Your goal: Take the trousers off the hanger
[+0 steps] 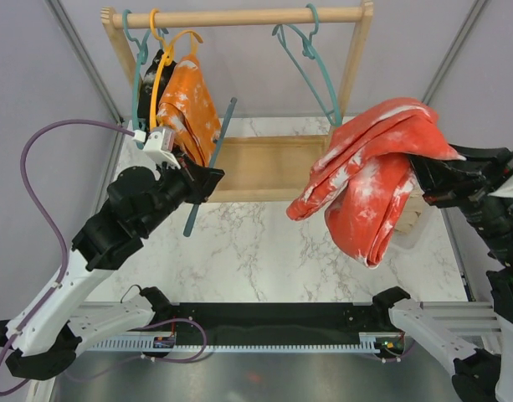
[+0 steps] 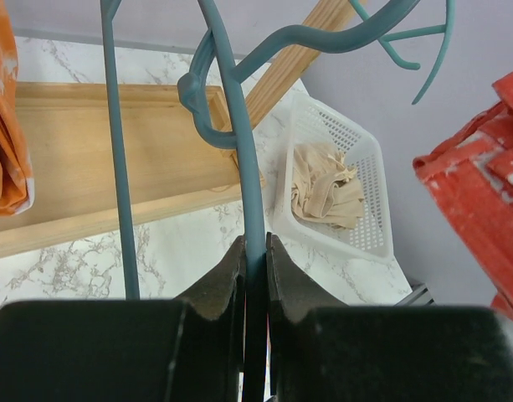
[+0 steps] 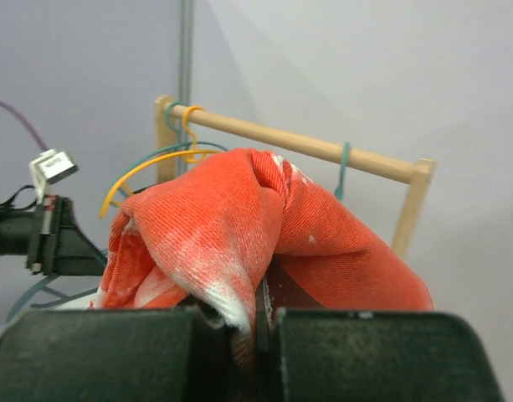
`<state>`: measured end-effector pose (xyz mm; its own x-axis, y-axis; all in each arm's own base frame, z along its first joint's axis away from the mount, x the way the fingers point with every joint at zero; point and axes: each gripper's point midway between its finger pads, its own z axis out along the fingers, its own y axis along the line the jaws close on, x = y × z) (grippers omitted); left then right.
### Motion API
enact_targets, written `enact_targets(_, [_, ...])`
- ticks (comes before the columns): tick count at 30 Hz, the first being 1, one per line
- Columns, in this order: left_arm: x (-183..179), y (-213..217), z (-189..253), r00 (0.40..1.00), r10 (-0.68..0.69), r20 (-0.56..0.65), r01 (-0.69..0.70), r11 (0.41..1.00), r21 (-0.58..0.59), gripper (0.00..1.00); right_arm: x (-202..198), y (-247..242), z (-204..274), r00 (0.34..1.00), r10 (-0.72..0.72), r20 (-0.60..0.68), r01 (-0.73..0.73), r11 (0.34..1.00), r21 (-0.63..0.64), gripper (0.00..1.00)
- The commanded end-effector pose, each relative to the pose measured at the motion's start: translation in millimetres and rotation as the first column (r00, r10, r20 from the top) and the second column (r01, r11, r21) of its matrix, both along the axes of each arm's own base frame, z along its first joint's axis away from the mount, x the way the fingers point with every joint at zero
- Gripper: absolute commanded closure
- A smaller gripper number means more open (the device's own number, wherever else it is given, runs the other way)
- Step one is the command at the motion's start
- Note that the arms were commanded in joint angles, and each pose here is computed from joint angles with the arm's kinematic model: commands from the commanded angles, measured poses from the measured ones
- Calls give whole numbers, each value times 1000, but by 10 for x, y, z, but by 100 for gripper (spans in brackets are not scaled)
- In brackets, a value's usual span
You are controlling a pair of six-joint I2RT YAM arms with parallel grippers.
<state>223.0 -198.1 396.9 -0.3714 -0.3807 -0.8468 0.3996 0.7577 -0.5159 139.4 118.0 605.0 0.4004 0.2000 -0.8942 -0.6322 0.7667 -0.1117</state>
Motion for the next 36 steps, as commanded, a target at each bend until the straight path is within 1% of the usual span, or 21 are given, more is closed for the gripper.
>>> enact_targets(1, [3,83,122,997,15,70,-16,1000,10,98,-195,-513,320,970,-218,105,197,964,180,100])
enact_targets(2, [0,84,119,997,13,71,-14,1000,13,98,-197,-607,279,958,-270,93,249,949,191,100])
enact_targets(3, [-9,91,119,997,11,73,-12,1000,17,98,-302,-704,273,947,-304,101,278,937,214,100])
enact_targets(5, [-19,97,129,997,9,79,-10,1000,20,98,-254,-908,142,910,-412,47,389,888,245,100])
enact_targets(6, [-21,103,129,997,8,80,-10,1000,21,98,-277,-985,99,895,-445,32,422,868,261,100])
enact_targets(7, [-24,111,135,997,10,82,-11,1000,23,98,-296,-1071,0,877,-480,8,460,844,274,100])
enact_targets(8, [-37,122,160,996,8,90,-10,1000,21,98,-274,-1195,-96,842,-539,-33,525,802,285,100])
enact_targets(9, [-46,125,174,996,6,93,-8,1000,20,98,-346,-1273,-168,822,-567,-43,553,779,296,100])
enact_targets(10, [-50,129,188,995,6,97,-8,1000,18,98,-246,-1300,-336,805,-588,-83,586,763,273,100])
enact_targets(12, [-60,144,215,995,6,104,-8,1000,18,98,-247,-1449,-562,749,-649,-135,659,705,263,100])
enact_targets(14, [-72,155,237,994,4,109,-6,1000,21,98,-117,-1560,-875,685,-698,-208,728,649,218,100])
enact_targets(15, [-91,174,255,993,4,114,-6,1000,18,98,-147,-1666,-973,642,-731,-231,766,604,221,100])
enact_targets(17, [-106,191,261,993,3,118,-6,1000,23,98,-41,-1729,-1251,588,-761,-274,808,566,161,100])
enact_targets(18, [-116,206,272,993,5,120,-8,1000,21,98,-70,-1779,-1322,565,-774,-286,824,543,160,100])
enact_targets(20, [-137,240,279,992,9,125,-12,1000,24,98,-15,-1785,-1494,546,-776,-317,835,533,134,100])
enact_targets(28, [-202,307,268,992,16,125,-17,1000,10,98,38,-1817,-2017,482,-758,-440,865,493,97,100])
enact_targets(32, [-210,324,287,991,17,132,-19,1000,12,98,163,-1803,-2207,457,-754,-471,870,490,59,100])
enact_targets(33, [-208,322,293,991,17,134,-19,1000,12,98,241,-1790,-2285,444,-753,-485,870,492,33,100])
enact_targets(35, [-206,321,292,991,16,134,-19,1000,15,98,332,-1751,-2314,453,-744,-492,862,505,30,100])
enact_targets(36, [-208,324,303,990,17,138,-19,1000,13,98,416,-1730,-2369,445,-748,-493,859,512,-1,100])
